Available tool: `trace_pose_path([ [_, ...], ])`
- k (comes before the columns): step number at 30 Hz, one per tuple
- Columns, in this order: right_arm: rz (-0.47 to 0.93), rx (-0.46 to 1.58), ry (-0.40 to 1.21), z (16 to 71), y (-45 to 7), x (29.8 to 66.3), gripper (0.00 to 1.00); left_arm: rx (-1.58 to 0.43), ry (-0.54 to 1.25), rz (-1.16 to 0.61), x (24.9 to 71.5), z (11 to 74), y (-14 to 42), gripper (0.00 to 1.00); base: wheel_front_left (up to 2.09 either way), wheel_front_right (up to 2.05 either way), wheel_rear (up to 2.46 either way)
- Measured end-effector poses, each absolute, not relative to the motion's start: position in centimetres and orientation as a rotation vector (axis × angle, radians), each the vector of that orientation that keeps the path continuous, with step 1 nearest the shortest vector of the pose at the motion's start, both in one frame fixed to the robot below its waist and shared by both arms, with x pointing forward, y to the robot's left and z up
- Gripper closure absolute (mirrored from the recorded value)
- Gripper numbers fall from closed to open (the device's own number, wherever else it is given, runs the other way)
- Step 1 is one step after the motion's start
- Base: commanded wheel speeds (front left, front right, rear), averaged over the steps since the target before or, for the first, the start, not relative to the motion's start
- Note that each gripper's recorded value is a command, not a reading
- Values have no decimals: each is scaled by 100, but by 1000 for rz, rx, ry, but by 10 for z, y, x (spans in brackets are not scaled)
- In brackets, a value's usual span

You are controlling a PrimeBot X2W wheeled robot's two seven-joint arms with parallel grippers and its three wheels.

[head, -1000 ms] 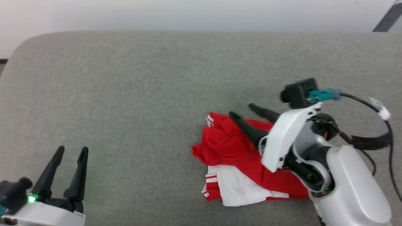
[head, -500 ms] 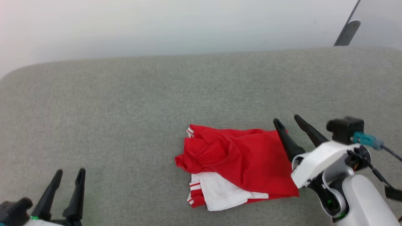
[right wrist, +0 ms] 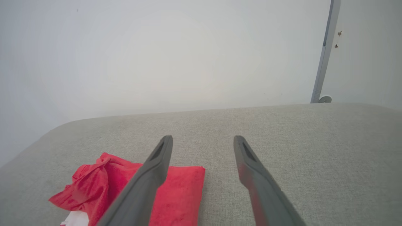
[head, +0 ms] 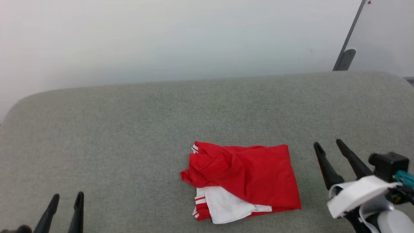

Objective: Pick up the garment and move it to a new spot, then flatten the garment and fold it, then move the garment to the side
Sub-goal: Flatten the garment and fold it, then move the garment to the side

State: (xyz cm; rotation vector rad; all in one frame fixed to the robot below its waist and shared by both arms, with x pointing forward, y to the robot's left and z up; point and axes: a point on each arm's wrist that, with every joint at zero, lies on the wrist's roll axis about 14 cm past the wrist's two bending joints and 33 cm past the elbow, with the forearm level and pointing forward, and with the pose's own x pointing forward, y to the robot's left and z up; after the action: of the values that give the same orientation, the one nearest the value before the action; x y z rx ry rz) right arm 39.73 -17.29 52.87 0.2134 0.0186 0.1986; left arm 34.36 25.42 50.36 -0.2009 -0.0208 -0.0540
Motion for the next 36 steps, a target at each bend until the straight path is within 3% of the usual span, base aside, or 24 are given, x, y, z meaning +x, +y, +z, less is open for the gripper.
trace_pose_path([
  [19, 110, 203, -76, 555, -203, 347, 0, -159, -88, -37, 308, 525, 261, 0, 0, 0, 0],
  [36, 58, 202, -178, 574, -205, 336, 0, -160, -113, -20, 303, 533, 265, 0, 0, 0, 0],
])
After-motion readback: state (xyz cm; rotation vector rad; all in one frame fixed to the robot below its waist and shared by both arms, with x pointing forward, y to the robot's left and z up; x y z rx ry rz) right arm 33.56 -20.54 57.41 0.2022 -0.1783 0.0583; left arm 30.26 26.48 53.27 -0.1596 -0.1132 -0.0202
